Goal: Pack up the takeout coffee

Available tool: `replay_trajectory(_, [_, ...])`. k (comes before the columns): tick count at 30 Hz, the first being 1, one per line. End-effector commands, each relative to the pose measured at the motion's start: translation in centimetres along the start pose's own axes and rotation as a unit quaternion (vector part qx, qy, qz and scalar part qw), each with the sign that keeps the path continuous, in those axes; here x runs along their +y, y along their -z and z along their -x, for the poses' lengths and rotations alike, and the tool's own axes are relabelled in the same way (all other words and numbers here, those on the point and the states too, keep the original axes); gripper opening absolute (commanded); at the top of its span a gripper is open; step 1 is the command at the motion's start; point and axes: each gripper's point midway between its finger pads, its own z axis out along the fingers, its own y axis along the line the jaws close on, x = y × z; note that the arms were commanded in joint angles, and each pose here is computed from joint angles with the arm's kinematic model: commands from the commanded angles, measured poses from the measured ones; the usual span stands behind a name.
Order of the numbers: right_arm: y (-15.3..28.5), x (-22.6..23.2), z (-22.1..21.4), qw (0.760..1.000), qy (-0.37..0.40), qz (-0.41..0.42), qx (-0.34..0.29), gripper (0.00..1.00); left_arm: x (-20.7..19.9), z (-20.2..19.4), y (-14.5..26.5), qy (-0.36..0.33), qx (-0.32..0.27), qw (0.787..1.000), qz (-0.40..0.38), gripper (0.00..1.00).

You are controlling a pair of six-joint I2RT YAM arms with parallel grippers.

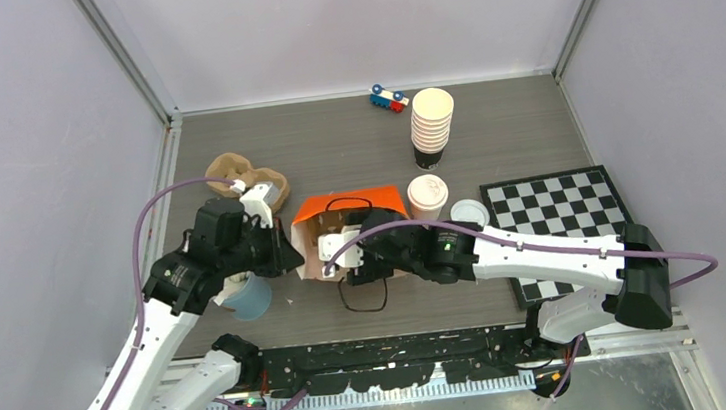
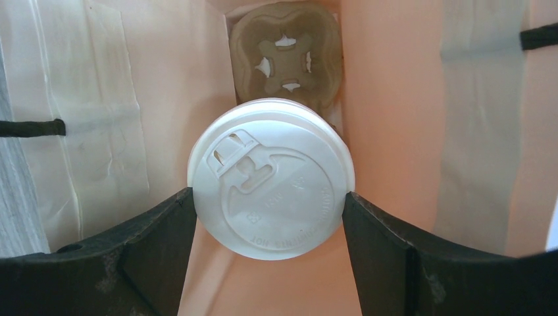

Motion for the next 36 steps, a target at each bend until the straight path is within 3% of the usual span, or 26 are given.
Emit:
replay_trajectory(1, [0.3,-1.0,0.7,0.998,0.055,-0.017,-0.017,0.73,-0.9,0.9,0.3,-0.036,-0.013,0.999,-0.027,0.00])
replay_trajectory(21, [-1.8,-1.1,-0.2,0.991,0.137,-0.001,0.000,0.74,-1.0,-0.5,0.3,-0.043,-0.007,0.998,-0.045,0.00])
replay_trajectory(36, [-1.6,-0.7,-0.2,0.989,0.146,0.016,-0.008,0.73,-1.5,0.0,0.5,-0.048,-0.013,0.997,-0.055,0.00])
